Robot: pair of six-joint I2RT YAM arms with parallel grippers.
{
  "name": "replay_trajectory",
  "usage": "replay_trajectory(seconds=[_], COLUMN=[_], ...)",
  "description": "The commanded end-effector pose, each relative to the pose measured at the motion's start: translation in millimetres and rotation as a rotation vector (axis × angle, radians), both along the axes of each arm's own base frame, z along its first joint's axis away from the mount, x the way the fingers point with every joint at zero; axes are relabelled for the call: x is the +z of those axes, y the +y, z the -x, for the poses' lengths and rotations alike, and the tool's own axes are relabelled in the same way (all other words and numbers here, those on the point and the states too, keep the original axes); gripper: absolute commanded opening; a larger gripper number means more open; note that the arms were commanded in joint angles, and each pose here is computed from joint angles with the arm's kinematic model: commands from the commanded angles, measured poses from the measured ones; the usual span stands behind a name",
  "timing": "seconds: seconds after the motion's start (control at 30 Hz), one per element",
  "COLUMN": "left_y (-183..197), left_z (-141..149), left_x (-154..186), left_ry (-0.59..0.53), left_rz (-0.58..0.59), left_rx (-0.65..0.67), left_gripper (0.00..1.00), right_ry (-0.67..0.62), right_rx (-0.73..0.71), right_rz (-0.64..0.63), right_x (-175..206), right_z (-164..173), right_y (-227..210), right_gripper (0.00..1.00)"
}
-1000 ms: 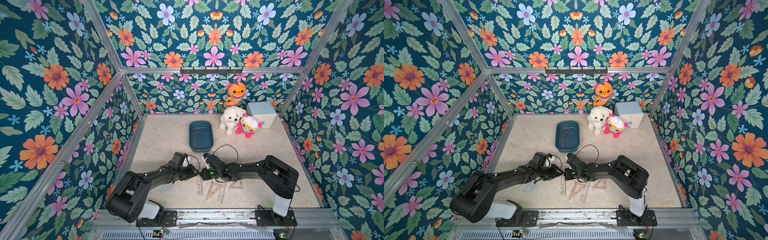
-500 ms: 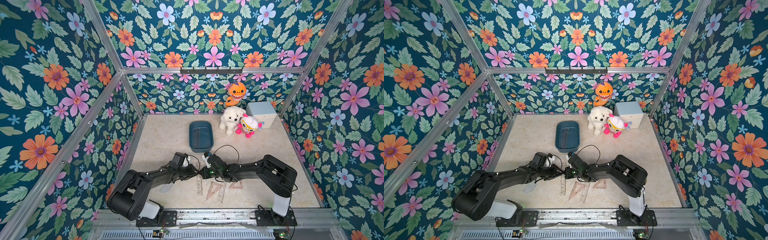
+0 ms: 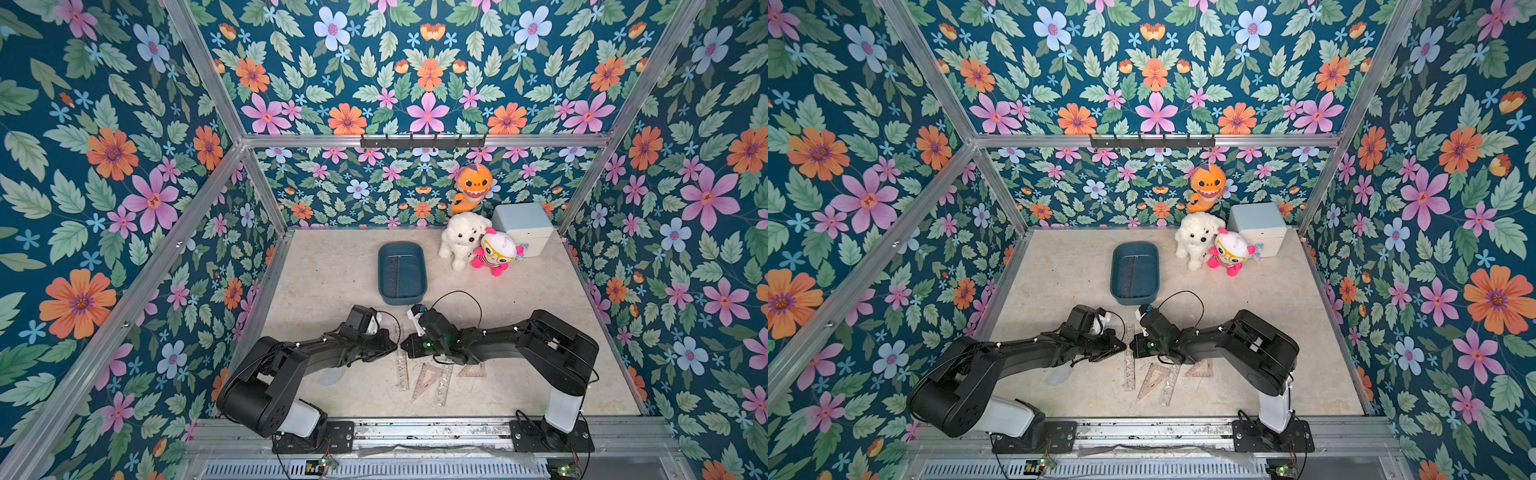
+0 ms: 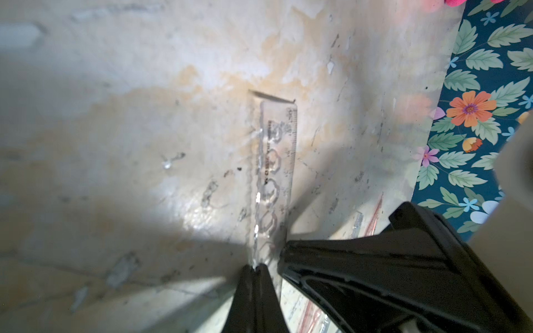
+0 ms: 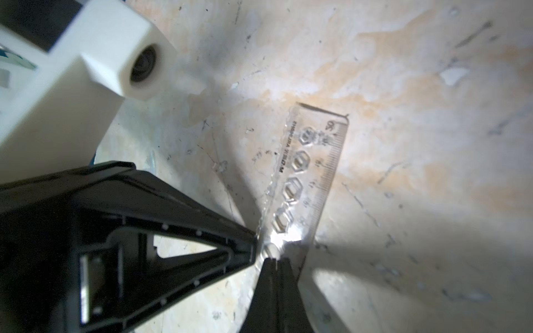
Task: Put the scattered rulers into the storage box
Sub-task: Pick up the ruler from the center of the board.
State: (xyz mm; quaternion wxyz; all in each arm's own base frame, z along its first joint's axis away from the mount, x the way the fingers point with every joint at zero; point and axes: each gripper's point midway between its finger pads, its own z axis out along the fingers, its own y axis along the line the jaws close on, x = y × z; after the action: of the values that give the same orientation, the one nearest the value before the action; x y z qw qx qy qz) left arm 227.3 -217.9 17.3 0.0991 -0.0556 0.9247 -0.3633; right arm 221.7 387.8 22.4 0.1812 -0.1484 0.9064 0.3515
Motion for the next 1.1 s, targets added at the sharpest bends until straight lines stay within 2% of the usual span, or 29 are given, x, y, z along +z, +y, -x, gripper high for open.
replay_trajectory(seconds=[0.0,0.13,0.83,1.07], left_y=[6.0,6.8,6.4,7.4], left_z=[4.7,4.5,2.2,2.9], left_x=[-8.5,-8.5,-3.7,-5.2], left_ry=[0.028,0.026,0.01,0.013], left_rz=[-0.038,-0.041,-0.04,-0.045], left_rx=[0.01,0.013,0.012,0.014], left_gripper=[0.0,0.0,0.01,0.0], right_ry=[0.015,-0.001,0.084,0.071], right_rx=[0.022,0.032,0.043,0.04], right_rz=[0.017,-0.008,0.054,0.041], right_x=[6.9,19.4,-25.0,-17.6], right_z=[3.9,1.8,15.8,17.2], right_y=[-2.8,1.7,-8.8,-12.3], right_gripper=[0.0,0.0,0.0,0.0])
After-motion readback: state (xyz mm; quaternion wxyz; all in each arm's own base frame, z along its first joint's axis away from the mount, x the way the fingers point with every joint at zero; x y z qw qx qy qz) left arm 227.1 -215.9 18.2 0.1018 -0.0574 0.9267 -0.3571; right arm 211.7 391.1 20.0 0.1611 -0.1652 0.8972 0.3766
